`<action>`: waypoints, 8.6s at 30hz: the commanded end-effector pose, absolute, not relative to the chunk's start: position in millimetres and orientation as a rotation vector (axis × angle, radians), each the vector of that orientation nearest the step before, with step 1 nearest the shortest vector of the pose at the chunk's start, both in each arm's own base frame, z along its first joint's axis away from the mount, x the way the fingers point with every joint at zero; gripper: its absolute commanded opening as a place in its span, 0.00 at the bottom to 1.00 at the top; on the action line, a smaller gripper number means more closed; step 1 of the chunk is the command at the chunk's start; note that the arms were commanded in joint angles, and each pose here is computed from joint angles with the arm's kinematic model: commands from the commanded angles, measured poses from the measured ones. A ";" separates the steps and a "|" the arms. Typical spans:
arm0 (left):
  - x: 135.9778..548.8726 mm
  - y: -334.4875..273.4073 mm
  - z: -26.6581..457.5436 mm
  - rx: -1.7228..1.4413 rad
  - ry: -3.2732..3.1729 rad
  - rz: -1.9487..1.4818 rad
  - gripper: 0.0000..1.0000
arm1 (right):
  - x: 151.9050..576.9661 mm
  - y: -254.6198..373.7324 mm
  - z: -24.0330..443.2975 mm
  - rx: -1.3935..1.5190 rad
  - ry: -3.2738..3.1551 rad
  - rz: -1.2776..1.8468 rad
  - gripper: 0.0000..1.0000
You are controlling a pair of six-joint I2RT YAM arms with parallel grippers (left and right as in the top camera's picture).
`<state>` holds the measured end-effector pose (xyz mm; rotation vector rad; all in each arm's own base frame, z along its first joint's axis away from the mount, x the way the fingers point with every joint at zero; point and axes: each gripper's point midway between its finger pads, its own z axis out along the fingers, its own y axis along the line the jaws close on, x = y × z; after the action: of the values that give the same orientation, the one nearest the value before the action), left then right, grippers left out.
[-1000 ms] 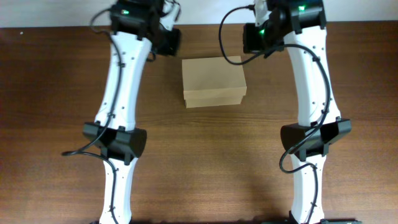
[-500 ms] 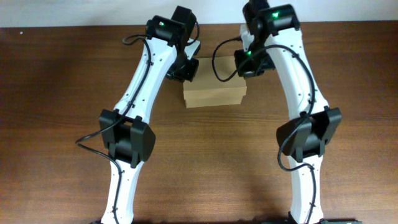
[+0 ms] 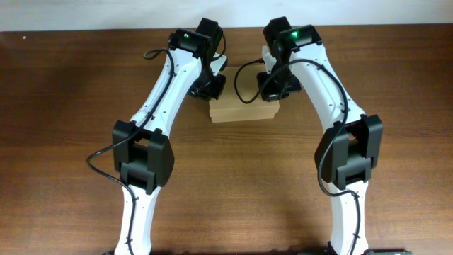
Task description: Pack container
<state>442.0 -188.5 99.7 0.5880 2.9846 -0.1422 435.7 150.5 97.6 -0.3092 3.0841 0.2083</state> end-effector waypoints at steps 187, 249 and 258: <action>386.4 53.9 338.0 -0.119 2.597 0.197 1.00 | 242.7 5.9 157.1 0.099 1.676 0.180 0.99; 236.7 55.0 165.2 -0.231 1.612 0.287 1.00 | 242.7 5.9 157.1 0.099 1.676 0.180 0.99; 237.2 55.1 164.7 -0.231 1.607 0.287 1.00 | 242.7 5.9 157.1 0.099 1.676 0.180 0.99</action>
<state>237.5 54.6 165.0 -0.2330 1.6134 0.2772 242.3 9.7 159.6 0.0788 1.6816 0.1899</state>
